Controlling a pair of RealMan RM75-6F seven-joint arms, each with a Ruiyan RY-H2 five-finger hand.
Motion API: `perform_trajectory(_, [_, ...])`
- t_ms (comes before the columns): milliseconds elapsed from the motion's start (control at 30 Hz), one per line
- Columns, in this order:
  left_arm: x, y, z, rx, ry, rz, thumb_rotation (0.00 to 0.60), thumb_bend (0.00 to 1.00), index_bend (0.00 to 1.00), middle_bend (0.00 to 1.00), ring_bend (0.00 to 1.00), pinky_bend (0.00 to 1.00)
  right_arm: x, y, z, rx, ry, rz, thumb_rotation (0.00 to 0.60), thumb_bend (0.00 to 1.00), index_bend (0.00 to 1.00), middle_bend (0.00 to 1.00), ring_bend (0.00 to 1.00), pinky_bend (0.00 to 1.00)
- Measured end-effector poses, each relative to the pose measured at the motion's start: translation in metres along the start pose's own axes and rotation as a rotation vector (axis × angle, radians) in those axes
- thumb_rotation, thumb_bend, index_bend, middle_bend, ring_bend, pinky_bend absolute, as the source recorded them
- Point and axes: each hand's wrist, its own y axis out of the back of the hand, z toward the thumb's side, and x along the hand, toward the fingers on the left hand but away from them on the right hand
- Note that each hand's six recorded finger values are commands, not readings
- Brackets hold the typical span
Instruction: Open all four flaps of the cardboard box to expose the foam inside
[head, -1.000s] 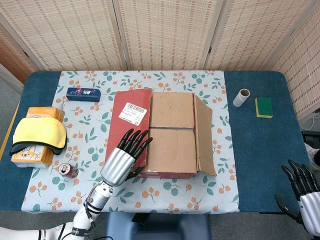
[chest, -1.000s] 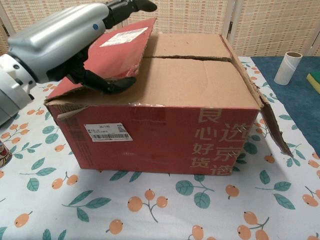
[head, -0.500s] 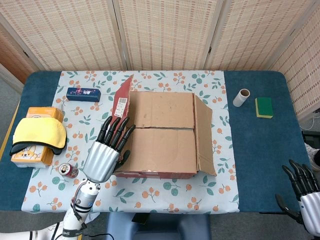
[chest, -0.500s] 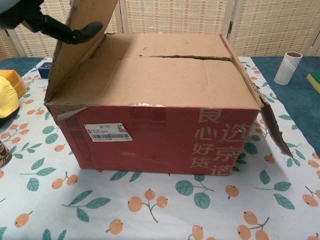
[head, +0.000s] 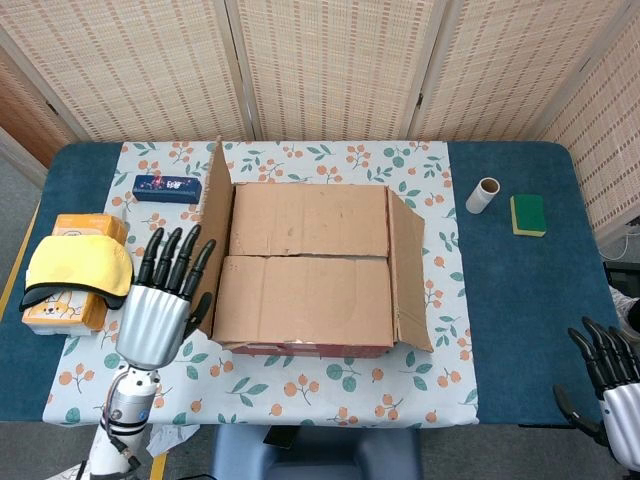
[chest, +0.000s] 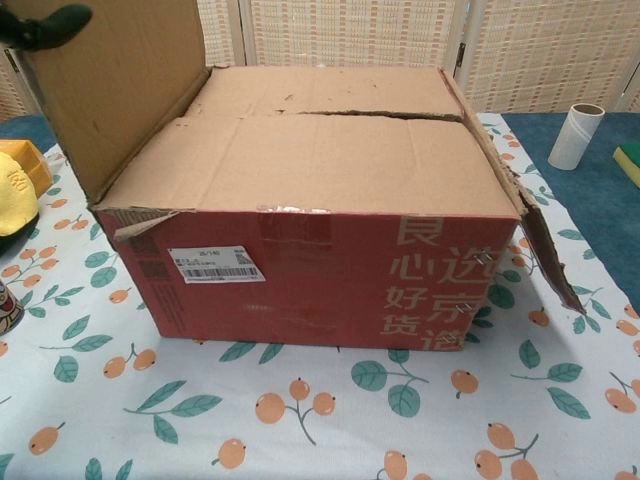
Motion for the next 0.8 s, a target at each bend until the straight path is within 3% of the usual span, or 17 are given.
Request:
perform_trajectory(200, [-0.016,-0.009,-0.050,0.071,0.109,-0.086,0.600,0.41,0.00,0.00,0.00,0.00,-0.002,-0.004,0.000,0.012,-0.005,0.006,0.600,0.43,0.00,0.00,0.00,0.00])
perform_trajectory(433, [-0.033,-0.016,-0.089,-0.038,0.173,-0.174,0.600,0.41,0.00,0.00,0.00,0.00,-0.017,-0.016,-0.001,0.017,-0.015,0.032,0.600,0.43,0.00,0.00,0.00,0.00])
perform_trajectory(667, [-0.081,-0.028,-0.127,-0.127,0.202,-0.407,0.600,0.41,0.00,0.00,0.00,0.00,-0.039,-0.026,0.012,0.011,0.106,0.071,0.600,0.43,0.00,0.00,0.00,0.00])
perform_trajectory(800, [-0.107,-0.030,-0.139,-0.152,0.214,-0.423,0.600,0.41,0.00,0.00,0.00,0.00,-0.054,-0.019,0.024,0.011,0.147,0.072,0.600,0.43,0.00,0.00,0.00,0.00])
